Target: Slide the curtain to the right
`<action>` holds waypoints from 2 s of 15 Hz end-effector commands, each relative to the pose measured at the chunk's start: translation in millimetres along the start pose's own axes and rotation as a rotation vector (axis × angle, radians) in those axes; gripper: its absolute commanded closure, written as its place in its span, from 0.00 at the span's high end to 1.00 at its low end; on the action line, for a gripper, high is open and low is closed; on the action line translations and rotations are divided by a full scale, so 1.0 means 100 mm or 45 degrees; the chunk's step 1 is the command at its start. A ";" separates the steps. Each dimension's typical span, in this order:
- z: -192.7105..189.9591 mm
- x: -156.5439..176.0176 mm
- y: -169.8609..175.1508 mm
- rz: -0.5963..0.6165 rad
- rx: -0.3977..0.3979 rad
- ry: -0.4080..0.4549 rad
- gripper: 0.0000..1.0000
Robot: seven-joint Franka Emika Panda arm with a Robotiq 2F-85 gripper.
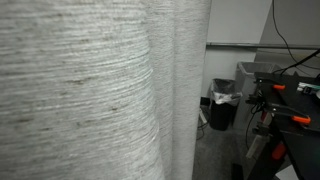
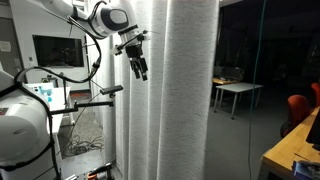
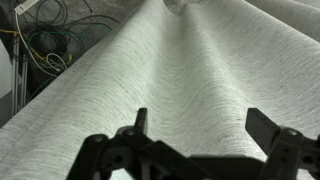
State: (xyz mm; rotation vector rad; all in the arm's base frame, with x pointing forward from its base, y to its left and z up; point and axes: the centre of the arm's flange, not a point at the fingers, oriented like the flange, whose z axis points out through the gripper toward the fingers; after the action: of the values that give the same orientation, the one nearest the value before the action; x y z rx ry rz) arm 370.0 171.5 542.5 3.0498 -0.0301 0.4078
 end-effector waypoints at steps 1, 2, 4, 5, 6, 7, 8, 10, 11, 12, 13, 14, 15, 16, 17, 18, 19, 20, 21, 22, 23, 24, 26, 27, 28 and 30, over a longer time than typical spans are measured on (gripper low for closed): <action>0.00 0.00 0.00 0.000 0.000 0.000 1.00; 0.00 0.00 0.00 0.000 0.000 0.000 1.00; 0.00 0.00 0.00 0.000 0.000 0.000 1.00; 0.00 0.00 0.01 0.008 0.004 0.005 1.00; 0.01 0.00 0.01 0.001 0.014 0.009 1.00; 0.02 -0.01 0.02 -0.005 0.021 0.006 1.00; 0.03 -0.02 0.04 -0.008 0.022 0.000 1.00; 0.07 -0.02 0.08 -0.020 0.021 -0.013 1.00; 0.10 -0.02 0.12 -0.024 0.016 -0.017 1.00; 0.13 -0.02 0.17 -0.022 0.009 -0.021 1.00; 0.15 -0.01 0.23 -0.018 0.008 -0.031 1.00; 0.18 0.00 0.30 -0.010 0.005 -0.040 1.00; 0.21 0.01 0.36 -0.001 0.005 -0.045 1.00; 0.25 0.01 0.43 0.009 0.004 -0.056 1.00; 0.29 0.02 0.51 0.021 -0.001 -0.065 1.00; 0.33 0.03 0.58 0.032 -0.002 -0.072 1.00; 0.38 0.03 0.66 0.044 -0.005 -0.080 1.00; 0.43 0.04 0.73 0.052 -0.008 -0.085 1.00; 0.48 0.05 0.80 0.054 -0.015 -0.087 1.00; 0.54 0.07 0.88 0.052 -0.032 -0.084 1.00; 0.60 0.09 0.95 0.049 -0.047 -0.079 1.00; 0.67 0.11 1.02 0.049 -0.065 -0.069 1.00; 0.82 0.16 1.14 0.033 -0.092 -0.031 1.00; 0.89 0.18 1.20 0.023 -0.103 -0.008 1.00; 0.96 0.20 1.24 0.013 -0.109 0.016 1.00; 1.08 0.24 1.31 -0.004 -0.112 0.055 1.00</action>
State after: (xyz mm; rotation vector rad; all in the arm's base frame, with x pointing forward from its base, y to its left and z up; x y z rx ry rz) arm 406.2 49.0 470.0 2.9811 -0.0814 0.3882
